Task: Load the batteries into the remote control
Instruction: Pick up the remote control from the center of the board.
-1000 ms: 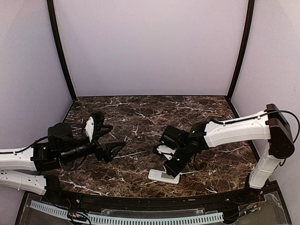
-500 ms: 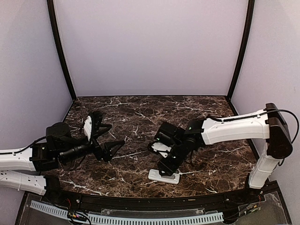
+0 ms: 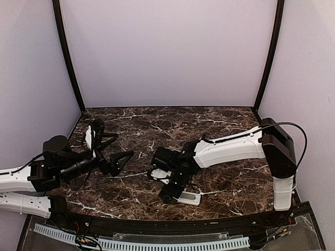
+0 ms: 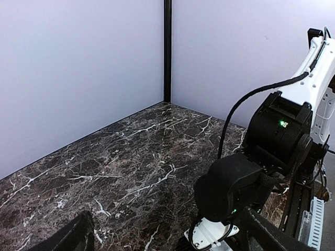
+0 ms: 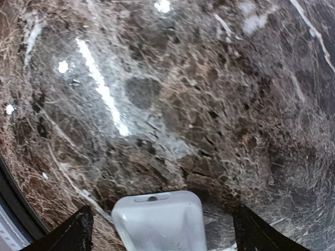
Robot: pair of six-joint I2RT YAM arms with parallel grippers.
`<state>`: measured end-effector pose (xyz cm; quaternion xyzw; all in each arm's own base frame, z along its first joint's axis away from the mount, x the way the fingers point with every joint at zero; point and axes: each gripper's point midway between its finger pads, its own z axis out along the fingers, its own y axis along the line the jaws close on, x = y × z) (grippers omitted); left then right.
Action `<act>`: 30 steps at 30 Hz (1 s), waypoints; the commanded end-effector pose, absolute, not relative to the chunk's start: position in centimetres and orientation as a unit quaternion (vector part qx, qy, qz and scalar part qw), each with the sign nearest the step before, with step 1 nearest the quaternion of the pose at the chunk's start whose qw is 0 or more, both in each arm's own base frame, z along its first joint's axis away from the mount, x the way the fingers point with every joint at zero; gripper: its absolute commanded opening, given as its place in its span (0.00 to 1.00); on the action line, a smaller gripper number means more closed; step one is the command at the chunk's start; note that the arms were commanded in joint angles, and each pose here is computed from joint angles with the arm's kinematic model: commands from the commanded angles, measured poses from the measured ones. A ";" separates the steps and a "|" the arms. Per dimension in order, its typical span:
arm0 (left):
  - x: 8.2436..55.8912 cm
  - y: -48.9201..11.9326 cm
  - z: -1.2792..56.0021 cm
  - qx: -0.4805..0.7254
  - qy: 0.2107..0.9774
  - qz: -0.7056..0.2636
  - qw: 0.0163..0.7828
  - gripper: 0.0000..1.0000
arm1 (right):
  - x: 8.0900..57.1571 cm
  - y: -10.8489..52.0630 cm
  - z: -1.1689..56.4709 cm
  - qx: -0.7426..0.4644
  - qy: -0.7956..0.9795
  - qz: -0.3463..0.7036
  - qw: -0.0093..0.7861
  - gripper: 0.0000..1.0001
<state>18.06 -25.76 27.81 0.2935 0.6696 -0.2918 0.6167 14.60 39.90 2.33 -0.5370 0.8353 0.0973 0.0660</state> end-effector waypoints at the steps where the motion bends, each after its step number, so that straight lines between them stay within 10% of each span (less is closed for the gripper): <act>1: 18.1 -26.0 26.3 0.306 0.679 -0.279 0.606 0.95 | 14.1 39.6 1.6 -0.558 0.826 0.070 0.053 0.83; 12: 18.2 -26.3 25.9 0.313 0.682 -0.277 0.601 0.96 | 13.5 39.6 2.7 -0.558 0.825 0.070 0.056 0.40; 30: 17.0 -27.3 26.0 0.335 0.667 -0.312 0.589 0.96 | 18.8 40.9 18.7 -0.448 0.826 0.232 0.253 0.33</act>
